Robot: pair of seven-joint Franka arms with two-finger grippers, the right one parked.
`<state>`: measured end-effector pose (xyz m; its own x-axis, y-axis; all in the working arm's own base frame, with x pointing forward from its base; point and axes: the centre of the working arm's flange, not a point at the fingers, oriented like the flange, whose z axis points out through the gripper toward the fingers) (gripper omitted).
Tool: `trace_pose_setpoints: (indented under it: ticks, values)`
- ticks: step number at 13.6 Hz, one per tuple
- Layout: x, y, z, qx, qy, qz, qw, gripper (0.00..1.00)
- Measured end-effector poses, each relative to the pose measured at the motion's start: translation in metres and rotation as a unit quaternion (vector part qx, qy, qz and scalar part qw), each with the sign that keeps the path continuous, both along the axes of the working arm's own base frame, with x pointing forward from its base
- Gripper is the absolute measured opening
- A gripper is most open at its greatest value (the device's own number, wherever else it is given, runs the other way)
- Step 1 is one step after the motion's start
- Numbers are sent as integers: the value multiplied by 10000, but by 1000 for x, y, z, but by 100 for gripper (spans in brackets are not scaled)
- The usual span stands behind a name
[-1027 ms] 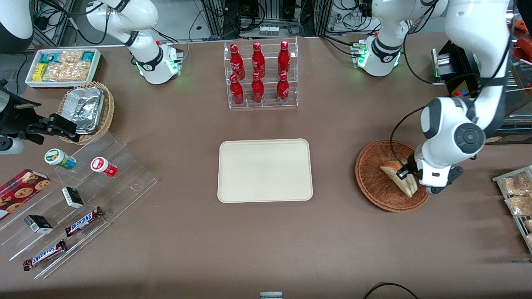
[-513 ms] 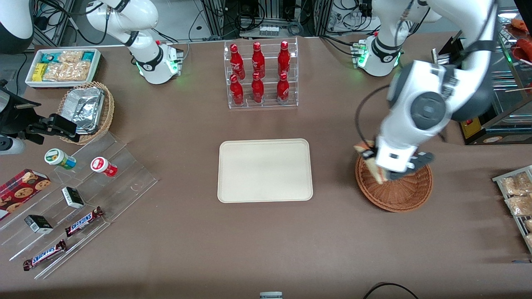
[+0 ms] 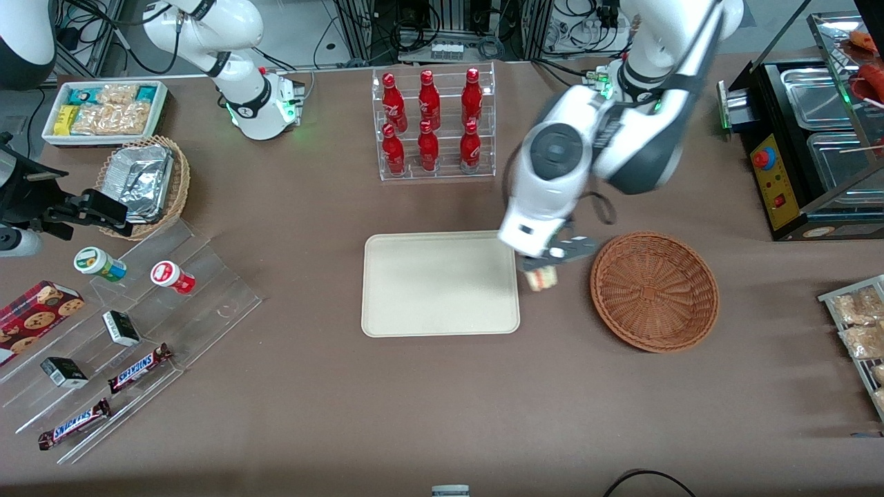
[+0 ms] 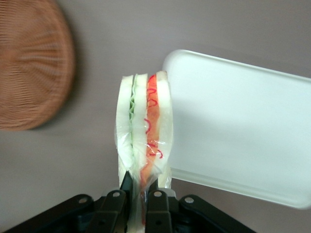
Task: Place sandwich from basket to tray
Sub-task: 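Carry the held sandwich with the left gripper over the cream tray, then lower the sandwich onto the tray and open the left gripper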
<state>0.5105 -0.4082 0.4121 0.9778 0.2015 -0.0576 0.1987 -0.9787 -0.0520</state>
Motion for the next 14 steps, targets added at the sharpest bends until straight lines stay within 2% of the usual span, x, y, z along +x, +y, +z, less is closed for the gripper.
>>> trace_pose_setpoints:
  ticks: [3,7,14]
  values:
    - [-27,-67,-44,-175,-147,-439,9988,14]
    - [-32,-113,-101,-389,-305,-695,9964,14]
    - [-35,-136,-163,-452,-376,-870,9945,14]
